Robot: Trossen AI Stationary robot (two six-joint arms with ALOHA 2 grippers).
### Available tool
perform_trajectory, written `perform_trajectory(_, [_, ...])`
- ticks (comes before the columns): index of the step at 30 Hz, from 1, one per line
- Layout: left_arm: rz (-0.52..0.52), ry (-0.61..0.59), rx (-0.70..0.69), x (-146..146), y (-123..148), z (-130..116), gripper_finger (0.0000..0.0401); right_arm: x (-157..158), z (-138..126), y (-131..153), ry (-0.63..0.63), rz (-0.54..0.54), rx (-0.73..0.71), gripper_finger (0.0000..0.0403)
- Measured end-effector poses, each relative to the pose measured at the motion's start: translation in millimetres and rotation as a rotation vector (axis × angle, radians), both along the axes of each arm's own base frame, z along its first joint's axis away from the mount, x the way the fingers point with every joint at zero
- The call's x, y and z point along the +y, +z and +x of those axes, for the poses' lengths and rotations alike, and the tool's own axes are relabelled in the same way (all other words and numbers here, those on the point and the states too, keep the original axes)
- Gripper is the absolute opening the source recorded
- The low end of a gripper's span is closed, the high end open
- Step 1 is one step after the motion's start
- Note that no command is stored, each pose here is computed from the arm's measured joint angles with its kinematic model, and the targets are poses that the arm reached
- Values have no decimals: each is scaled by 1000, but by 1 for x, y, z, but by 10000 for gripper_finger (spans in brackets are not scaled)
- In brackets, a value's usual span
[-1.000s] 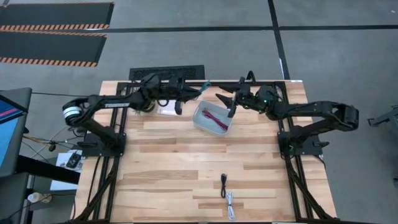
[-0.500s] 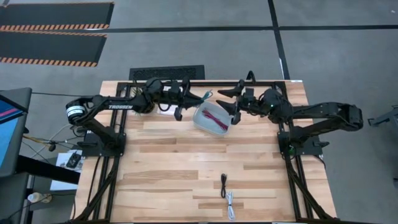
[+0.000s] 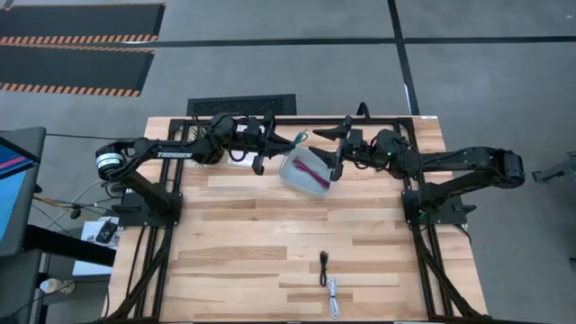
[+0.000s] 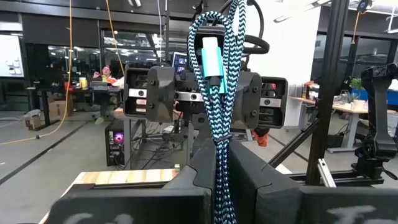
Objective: Pick and place USB-C Cables
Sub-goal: Put the blue charger cable into the gray bin
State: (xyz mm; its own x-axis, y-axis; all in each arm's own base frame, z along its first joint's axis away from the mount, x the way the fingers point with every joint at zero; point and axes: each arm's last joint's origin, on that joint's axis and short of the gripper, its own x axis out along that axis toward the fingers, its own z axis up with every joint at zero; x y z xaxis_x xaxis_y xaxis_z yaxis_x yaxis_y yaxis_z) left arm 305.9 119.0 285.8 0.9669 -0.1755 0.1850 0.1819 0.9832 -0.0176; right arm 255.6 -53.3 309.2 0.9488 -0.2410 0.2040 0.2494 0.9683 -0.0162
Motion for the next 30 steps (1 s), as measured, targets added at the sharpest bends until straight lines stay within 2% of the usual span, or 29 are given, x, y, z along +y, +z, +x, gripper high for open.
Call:
perform_trajectory(11, [-3,8,1,0,0,0,6,-1,30,-1,37,16,12,272])
perform_trajectory(22, [8,27,10,1,-1,0,6,-5,30,3,31,13,-1,272])
perform_trajectory(30, [5,48,22,1,-3,1,6,-9,43,-9,25,27,26,272])
